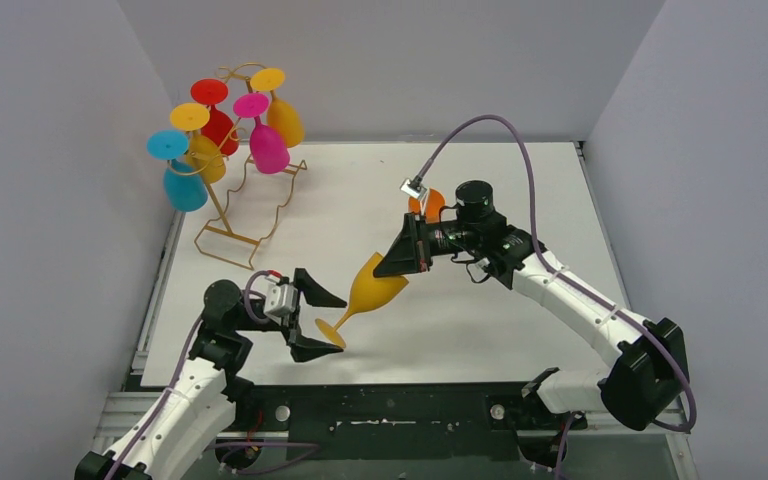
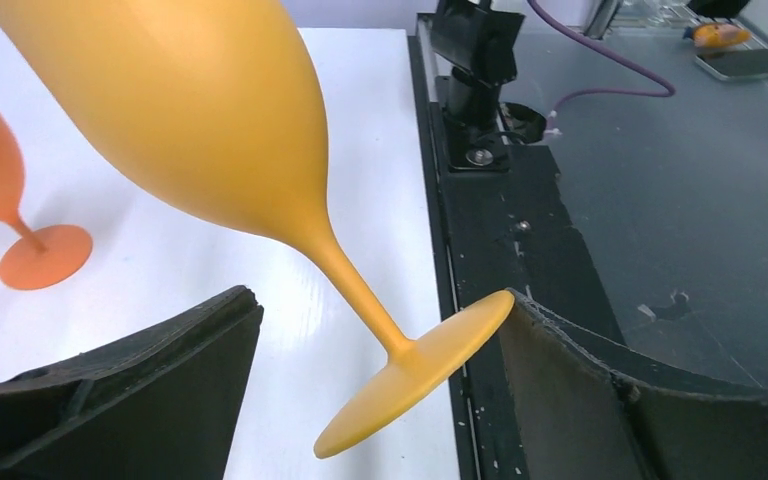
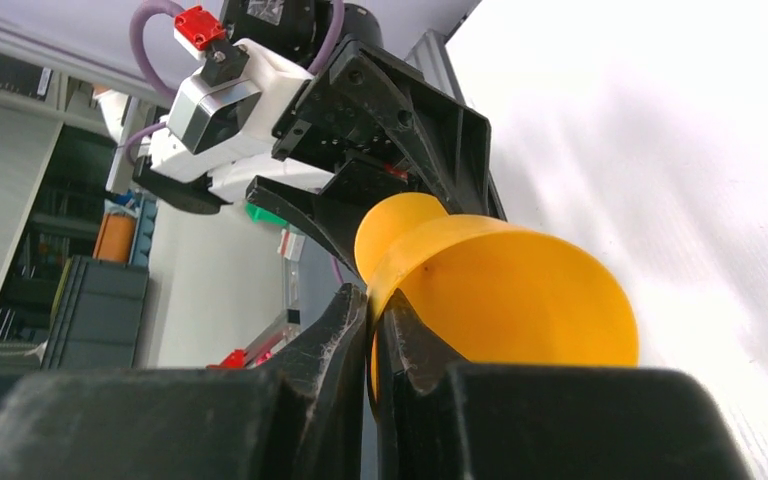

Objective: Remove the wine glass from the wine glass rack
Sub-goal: Place the wine glass at the center of the board, then move the wine rack to the center of the board.

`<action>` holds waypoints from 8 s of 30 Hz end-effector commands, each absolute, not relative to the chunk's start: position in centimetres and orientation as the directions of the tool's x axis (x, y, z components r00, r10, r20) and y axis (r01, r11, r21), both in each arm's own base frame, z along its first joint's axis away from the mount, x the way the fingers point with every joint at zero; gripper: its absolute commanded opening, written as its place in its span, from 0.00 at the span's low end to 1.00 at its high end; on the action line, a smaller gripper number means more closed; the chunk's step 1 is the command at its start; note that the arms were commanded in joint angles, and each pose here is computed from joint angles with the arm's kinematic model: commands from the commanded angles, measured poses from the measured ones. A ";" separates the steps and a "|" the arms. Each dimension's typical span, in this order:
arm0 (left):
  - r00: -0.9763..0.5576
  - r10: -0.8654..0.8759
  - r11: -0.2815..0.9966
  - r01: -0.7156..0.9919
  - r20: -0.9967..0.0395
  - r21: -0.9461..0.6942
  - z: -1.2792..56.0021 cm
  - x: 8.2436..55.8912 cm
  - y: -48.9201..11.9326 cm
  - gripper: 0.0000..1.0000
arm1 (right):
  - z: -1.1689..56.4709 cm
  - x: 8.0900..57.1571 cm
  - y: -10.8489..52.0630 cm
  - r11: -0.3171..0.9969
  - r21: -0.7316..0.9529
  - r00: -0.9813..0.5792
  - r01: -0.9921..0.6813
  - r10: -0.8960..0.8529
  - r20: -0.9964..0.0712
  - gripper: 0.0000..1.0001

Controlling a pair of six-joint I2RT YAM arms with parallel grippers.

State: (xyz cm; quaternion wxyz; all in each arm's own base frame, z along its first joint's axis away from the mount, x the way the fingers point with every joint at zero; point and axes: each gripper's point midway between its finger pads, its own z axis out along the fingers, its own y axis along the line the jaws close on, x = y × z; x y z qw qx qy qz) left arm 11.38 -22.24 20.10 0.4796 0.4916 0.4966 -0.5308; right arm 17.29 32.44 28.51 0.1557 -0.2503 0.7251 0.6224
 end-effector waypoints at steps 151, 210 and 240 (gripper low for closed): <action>-0.050 -0.654 0.679 0.401 -0.755 -0.614 34.9 32.2 -10.8 0.97 | 27.8 36.2 16.8 0.934 0.305 -0.500 -0.186 0.177 -0.848 0.51; -0.325 -0.042 0.999 0.007 -0.945 -0.047 15.9 37.6 -13.0 0.97 | 31.9 34.2 23.6 0.771 0.470 -0.532 -0.429 0.204 -0.822 0.64; -0.344 0.197 0.980 0.082 -0.918 0.179 10.2 48.8 -7.3 0.97 | 30.8 33.7 21.3 0.828 0.405 -0.531 -0.387 0.159 -0.832 0.66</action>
